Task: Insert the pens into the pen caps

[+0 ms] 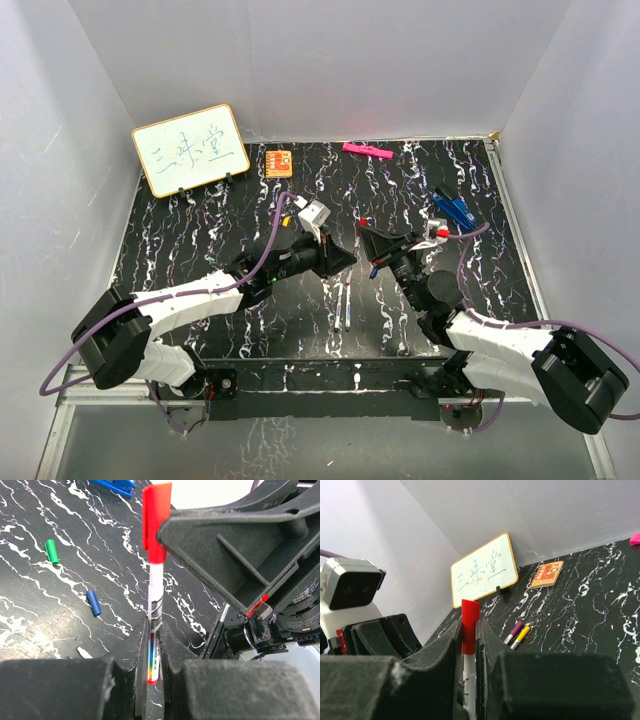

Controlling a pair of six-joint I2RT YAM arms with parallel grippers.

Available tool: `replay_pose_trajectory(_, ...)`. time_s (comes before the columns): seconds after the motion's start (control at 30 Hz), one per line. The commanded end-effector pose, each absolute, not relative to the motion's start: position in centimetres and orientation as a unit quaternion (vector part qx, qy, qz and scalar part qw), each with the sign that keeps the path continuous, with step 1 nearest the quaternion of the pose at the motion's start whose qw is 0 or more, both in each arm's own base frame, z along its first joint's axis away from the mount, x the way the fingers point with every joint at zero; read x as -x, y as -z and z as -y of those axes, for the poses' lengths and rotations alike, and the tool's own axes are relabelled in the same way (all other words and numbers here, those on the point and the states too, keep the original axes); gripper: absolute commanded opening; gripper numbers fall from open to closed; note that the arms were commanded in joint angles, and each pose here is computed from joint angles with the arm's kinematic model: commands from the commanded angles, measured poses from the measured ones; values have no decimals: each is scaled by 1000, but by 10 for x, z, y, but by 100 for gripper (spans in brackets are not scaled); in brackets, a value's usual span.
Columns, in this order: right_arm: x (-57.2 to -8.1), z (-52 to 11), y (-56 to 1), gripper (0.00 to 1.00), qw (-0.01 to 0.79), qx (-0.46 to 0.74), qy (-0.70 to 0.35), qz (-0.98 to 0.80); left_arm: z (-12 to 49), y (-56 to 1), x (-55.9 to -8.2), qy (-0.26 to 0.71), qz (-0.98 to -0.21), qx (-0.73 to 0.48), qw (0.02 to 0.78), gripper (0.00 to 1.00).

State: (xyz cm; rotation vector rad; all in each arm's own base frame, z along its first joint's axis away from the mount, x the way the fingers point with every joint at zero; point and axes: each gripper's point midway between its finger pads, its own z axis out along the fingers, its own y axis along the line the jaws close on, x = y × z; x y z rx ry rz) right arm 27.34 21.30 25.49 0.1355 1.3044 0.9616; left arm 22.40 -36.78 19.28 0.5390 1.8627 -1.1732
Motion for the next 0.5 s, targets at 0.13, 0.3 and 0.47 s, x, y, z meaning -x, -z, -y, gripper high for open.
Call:
replay_pose_trajectory(0.13,-267,-235,-248,0,647,-35,-471,-599,368,-220,-234,473,-720,-201,467,0)
replay_pose_trajectory(0.3,-271,-252,-229,0,612,-5,-457,-645,359,-229,-245,442,-719,-194,500,0)
replay_pose_trajectory(0.47,-276,-264,-225,0,593,10,-453,-666,347,-246,-257,417,-704,-181,545,0)
